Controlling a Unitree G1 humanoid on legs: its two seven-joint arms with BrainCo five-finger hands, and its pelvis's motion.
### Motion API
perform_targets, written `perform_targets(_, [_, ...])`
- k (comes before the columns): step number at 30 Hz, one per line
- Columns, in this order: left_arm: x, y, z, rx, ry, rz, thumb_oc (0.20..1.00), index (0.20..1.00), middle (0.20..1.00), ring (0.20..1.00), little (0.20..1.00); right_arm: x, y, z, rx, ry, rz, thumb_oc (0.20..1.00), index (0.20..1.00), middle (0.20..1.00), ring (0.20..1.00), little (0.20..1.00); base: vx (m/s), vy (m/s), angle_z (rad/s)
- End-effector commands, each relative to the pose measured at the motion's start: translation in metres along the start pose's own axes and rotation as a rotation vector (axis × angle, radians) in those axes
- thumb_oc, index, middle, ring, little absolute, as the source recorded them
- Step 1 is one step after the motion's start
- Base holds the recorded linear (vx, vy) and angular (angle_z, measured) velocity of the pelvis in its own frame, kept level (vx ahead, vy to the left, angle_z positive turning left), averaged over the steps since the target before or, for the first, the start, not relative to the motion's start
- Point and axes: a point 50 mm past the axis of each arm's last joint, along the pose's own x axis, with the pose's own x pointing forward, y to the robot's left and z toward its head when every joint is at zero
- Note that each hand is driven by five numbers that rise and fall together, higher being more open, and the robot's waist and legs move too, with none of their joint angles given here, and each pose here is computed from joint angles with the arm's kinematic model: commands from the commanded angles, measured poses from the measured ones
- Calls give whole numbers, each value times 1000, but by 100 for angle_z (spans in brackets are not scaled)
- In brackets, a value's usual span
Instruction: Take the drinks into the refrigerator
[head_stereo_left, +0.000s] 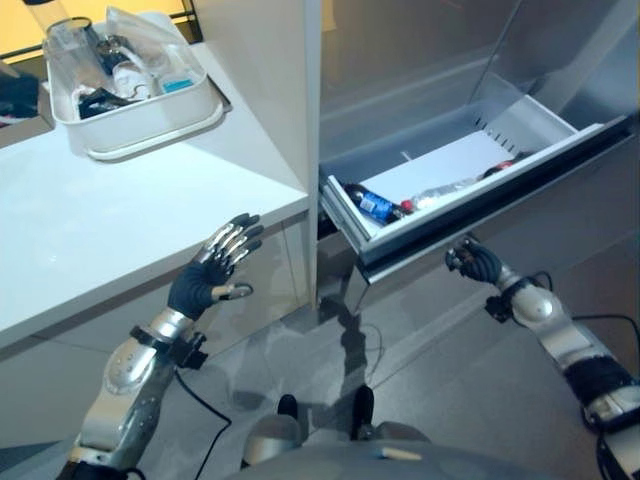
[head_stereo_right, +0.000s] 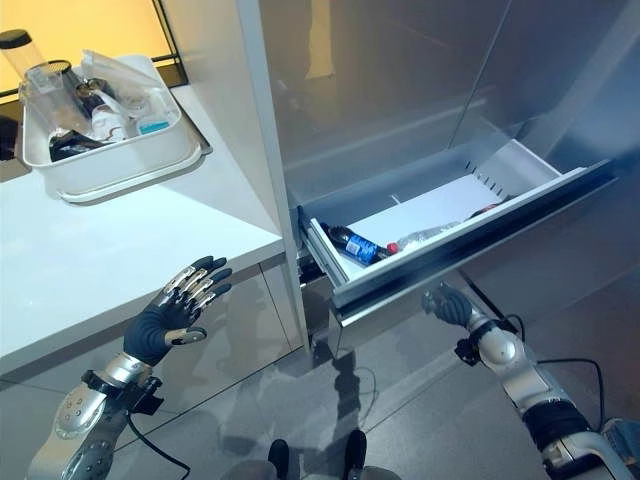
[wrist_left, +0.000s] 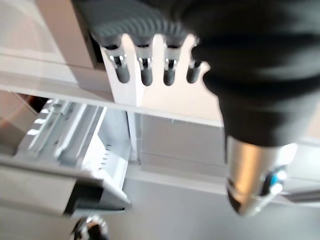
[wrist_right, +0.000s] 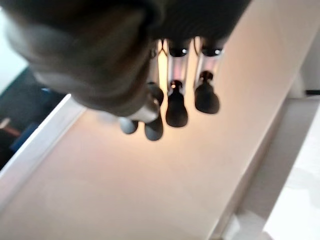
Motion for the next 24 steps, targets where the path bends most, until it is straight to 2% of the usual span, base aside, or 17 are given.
perform_targets(1, [14,-10,26,21,-128,-89,1000,1000,1000,1000,1000,42,-20,78,11,-275,-66,200,200,200,200,200,-9,-7,4])
perform_targets(5, [16,-11,28,3,-144,-86,1000,1000,1000,1000,1000,63,-11,114,-27,-339,-3,200,200,200,200,200,3,-5,4])
perform_targets(9, [16,-10,30,-13,-158,-75,1000,1000,1000,1000,1000,76,-17,149,-35,-414,-7,200,200,200,200,200,4,-2,5])
perform_targets(13, [18,-8,32,-3,-170,-60,1000,1000,1000,1000,1000,79,-10,162,-8,-441,-7,200,200,200,200,200,-20,-1,4])
perform_targets(21, [16,-4,34,24,-170,-42,1000,1000,1000,1000,1000,64,14,132,104,-406,51,200,200,200,200,200,-3,-1,2])
perform_targets(24, [14,0,32,61,-172,-1,1000,1000,1000,1000,1000,39,32,99,224,-374,58,200,200,200,200,200,-14,3,4])
